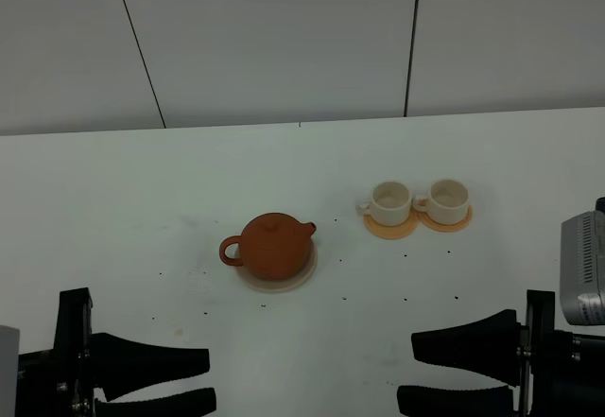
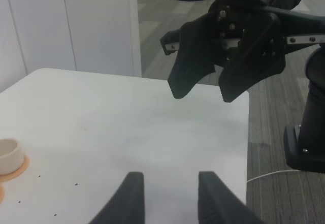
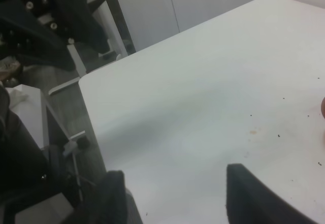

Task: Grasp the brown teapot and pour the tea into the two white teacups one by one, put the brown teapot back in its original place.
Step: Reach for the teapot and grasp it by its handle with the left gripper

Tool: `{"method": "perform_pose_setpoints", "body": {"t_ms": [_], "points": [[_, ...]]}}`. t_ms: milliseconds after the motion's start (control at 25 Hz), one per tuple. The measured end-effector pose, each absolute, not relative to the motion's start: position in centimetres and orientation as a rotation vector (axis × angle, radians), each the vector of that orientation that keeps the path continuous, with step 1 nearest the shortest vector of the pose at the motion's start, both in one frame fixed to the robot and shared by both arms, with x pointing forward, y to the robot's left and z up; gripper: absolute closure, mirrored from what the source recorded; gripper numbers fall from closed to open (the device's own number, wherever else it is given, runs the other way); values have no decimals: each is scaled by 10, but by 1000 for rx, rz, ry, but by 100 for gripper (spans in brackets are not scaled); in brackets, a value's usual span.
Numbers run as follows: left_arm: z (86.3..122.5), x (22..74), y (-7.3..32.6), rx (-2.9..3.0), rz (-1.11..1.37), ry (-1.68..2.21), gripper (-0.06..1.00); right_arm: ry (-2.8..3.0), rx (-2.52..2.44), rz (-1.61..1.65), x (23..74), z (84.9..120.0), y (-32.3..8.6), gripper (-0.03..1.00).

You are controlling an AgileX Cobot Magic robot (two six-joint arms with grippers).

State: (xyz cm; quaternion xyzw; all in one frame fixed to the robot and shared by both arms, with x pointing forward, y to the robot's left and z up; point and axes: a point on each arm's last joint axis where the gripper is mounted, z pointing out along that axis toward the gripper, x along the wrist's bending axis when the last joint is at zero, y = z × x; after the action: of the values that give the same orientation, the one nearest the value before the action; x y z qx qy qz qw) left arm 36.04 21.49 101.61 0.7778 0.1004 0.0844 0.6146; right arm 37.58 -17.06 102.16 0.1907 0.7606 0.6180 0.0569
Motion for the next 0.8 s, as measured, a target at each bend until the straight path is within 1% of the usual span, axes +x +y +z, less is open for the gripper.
{"method": "perform_pose_setpoints", "body": {"t_ms": [800], "points": [[1015, 362, 215, 1802, 209, 244, 62, 2307, 578, 1874, 376, 1022, -171, 54]]}}
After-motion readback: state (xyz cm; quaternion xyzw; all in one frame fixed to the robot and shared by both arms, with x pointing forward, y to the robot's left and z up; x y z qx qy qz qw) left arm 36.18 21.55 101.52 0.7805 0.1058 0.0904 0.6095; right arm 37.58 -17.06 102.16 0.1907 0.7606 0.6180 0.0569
